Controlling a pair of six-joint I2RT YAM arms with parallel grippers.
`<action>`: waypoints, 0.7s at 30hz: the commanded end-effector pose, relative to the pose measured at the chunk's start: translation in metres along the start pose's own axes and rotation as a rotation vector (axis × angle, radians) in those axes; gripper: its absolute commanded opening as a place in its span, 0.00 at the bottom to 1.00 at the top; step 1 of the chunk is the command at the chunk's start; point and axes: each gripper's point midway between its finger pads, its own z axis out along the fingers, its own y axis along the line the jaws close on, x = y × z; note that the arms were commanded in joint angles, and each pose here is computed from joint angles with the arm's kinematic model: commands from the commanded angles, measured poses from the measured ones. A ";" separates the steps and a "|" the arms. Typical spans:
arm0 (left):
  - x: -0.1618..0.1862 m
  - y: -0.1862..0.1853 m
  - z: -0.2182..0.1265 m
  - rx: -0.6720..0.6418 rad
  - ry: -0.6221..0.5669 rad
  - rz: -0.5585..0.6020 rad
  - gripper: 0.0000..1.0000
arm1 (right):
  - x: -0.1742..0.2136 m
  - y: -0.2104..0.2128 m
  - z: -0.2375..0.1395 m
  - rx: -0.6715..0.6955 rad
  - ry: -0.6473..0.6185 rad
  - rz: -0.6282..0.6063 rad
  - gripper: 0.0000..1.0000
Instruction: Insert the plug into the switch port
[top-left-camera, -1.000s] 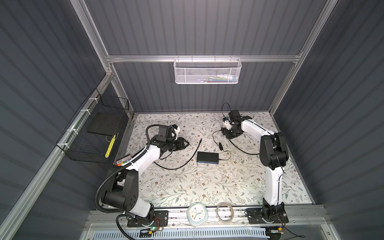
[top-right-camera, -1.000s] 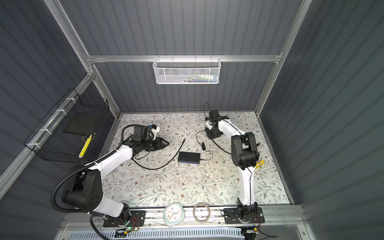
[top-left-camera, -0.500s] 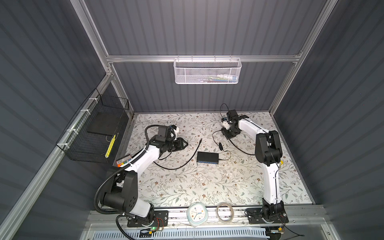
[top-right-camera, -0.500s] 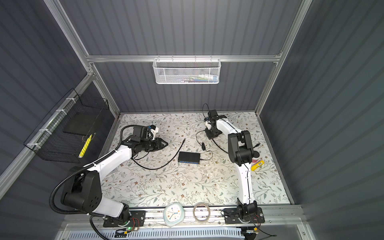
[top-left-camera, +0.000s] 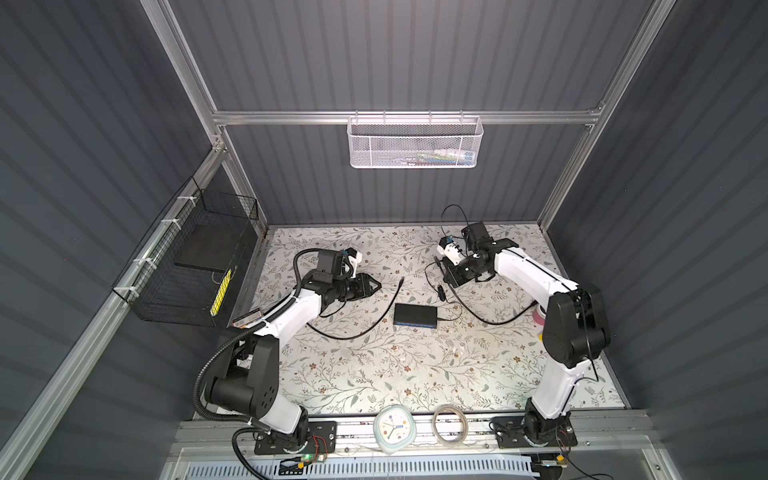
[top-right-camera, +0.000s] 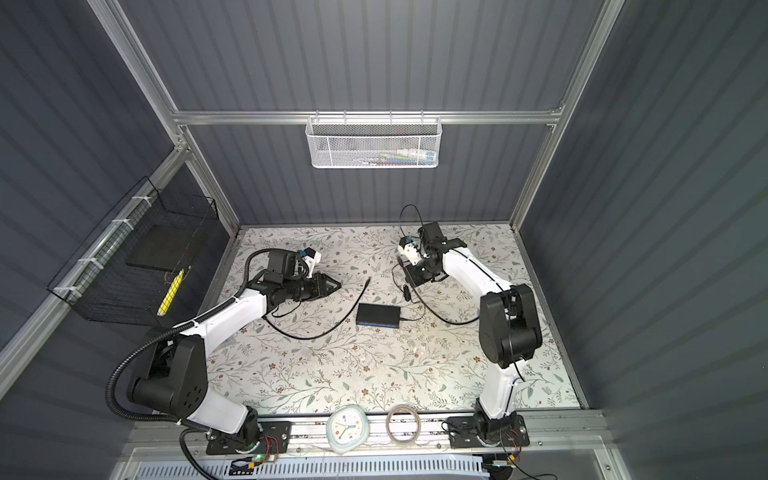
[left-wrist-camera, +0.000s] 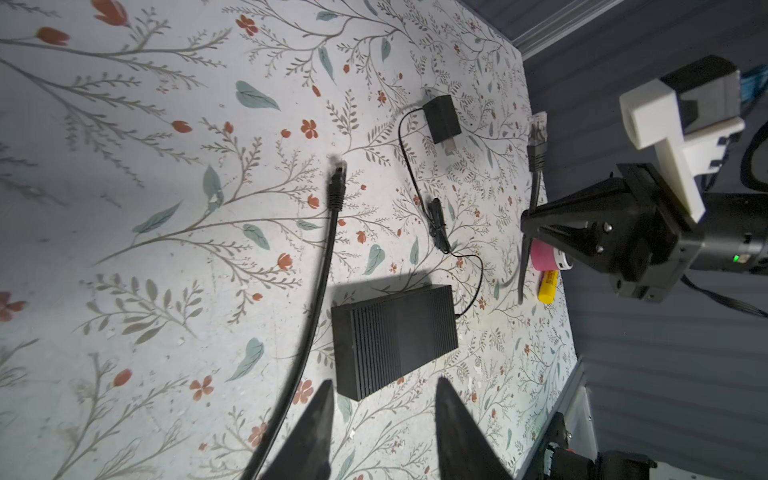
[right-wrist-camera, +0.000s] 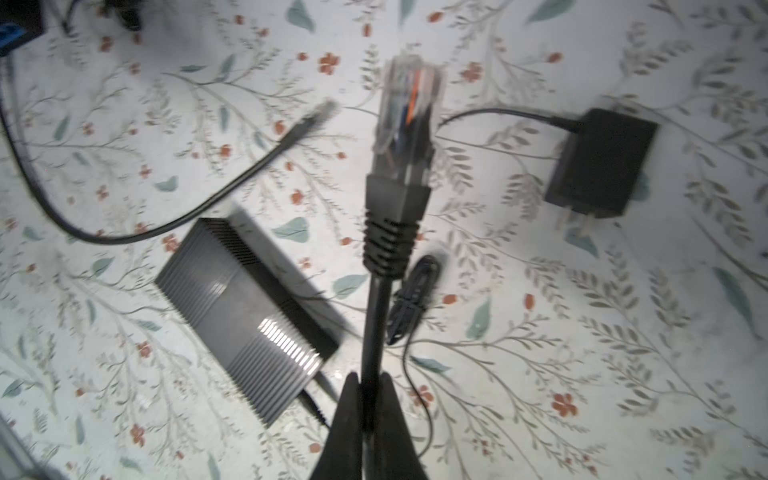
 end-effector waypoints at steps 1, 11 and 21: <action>-0.016 -0.033 0.002 0.150 -0.018 0.038 0.41 | 0.019 0.036 0.014 -0.116 0.044 -0.051 0.00; -0.006 -0.050 0.013 0.240 0.010 0.054 0.40 | 0.034 0.103 0.011 -0.263 0.053 -0.140 0.00; 0.004 -0.062 0.025 0.286 0.077 0.083 0.39 | 0.027 0.132 0.001 -0.337 0.024 -0.188 0.00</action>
